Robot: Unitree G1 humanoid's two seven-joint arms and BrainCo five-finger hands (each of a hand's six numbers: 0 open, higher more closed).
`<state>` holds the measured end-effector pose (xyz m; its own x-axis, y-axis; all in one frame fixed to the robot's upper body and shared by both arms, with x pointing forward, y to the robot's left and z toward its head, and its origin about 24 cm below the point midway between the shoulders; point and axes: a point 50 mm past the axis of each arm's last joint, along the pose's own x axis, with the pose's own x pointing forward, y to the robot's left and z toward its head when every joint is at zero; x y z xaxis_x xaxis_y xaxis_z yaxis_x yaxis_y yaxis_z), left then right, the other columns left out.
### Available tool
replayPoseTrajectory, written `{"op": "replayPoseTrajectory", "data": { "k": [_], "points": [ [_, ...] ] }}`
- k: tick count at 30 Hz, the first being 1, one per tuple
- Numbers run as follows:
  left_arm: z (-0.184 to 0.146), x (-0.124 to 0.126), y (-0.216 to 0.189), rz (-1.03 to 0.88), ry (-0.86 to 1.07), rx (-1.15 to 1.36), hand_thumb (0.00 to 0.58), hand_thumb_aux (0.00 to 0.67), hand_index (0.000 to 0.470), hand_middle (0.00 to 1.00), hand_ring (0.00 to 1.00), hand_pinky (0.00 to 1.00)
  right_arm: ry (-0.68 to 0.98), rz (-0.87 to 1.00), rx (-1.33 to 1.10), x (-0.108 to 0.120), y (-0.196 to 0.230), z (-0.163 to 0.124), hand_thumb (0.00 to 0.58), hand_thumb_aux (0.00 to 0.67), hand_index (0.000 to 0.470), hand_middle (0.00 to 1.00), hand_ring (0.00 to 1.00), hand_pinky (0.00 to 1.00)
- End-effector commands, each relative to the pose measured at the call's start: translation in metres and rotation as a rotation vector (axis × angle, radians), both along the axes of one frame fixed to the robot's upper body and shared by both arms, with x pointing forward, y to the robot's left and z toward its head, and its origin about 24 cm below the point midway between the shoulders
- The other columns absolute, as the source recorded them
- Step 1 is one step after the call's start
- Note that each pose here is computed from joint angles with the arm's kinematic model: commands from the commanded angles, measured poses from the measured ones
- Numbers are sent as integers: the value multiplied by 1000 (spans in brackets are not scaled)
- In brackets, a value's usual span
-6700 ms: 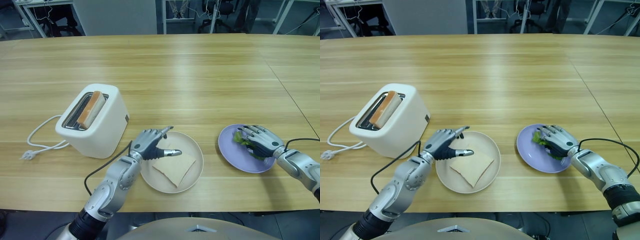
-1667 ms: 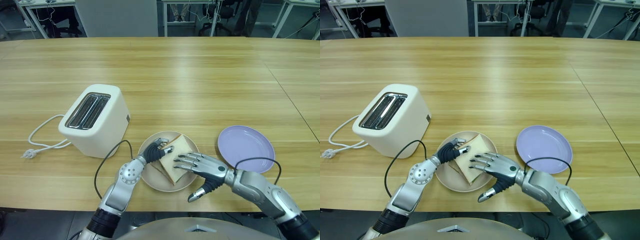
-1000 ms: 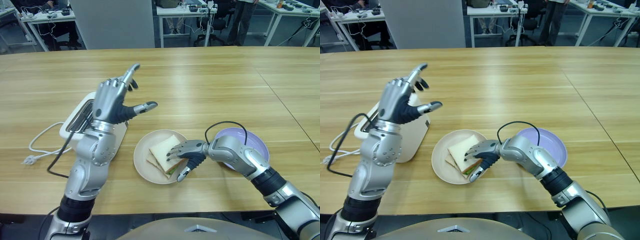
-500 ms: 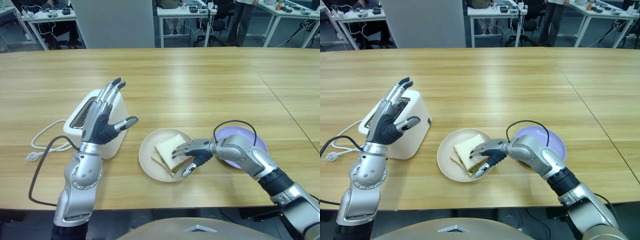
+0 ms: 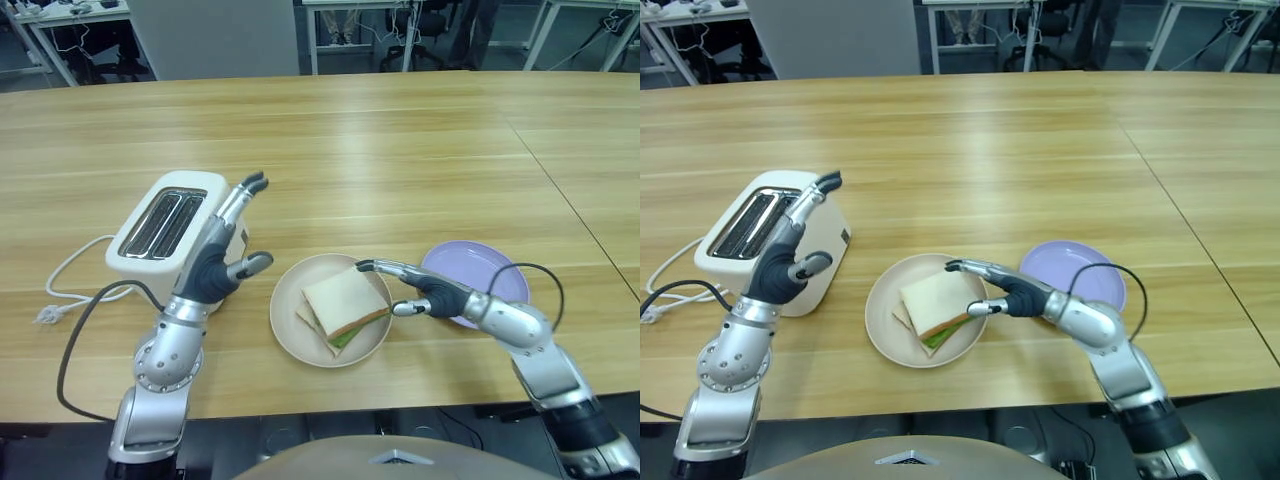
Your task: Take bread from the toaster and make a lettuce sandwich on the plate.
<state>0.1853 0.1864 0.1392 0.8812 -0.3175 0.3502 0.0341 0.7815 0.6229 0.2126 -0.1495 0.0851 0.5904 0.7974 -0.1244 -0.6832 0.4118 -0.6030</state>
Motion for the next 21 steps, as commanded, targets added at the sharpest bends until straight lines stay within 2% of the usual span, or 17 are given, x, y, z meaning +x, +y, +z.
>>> {"op": "replayPoseTrajectory", "data": {
  "k": [1, 6, 10, 16, 21],
  "points": [
    [-2, -9, 3, -106, 34, -10, 580, 670, 460, 1000, 1000, 1000, 42, -40, 57, -10, -14, 9, 580, 670, 460, 1000, 1000, 1000],
    [-15, -33, -4, -357, 171, 7, 580, 670, 460, 1000, 1000, 1000, 132, 16, 63, -38, -16, 5, 580, 670, 460, 1000, 1000, 1000],
    [-44, -56, -5, -509, 402, 153, 580, 670, 460, 1000, 1000, 1000, 215, 91, 22, -63, -12, -5, 580, 670, 460, 1000, 1000, 1000],
    [-90, -78, -3, -588, 669, 441, 580, 670, 460, 1000, 1000, 1000, 279, 168, -113, -89, 3, -40, 580, 670, 460, 1000, 1000, 1000],
    [-109, -81, -3, -607, 740, 605, 580, 670, 460, 1000, 1000, 1000, 269, 183, -270, -99, 6, -69, 580, 670, 460, 1000, 1000, 1000]
  ]
}}
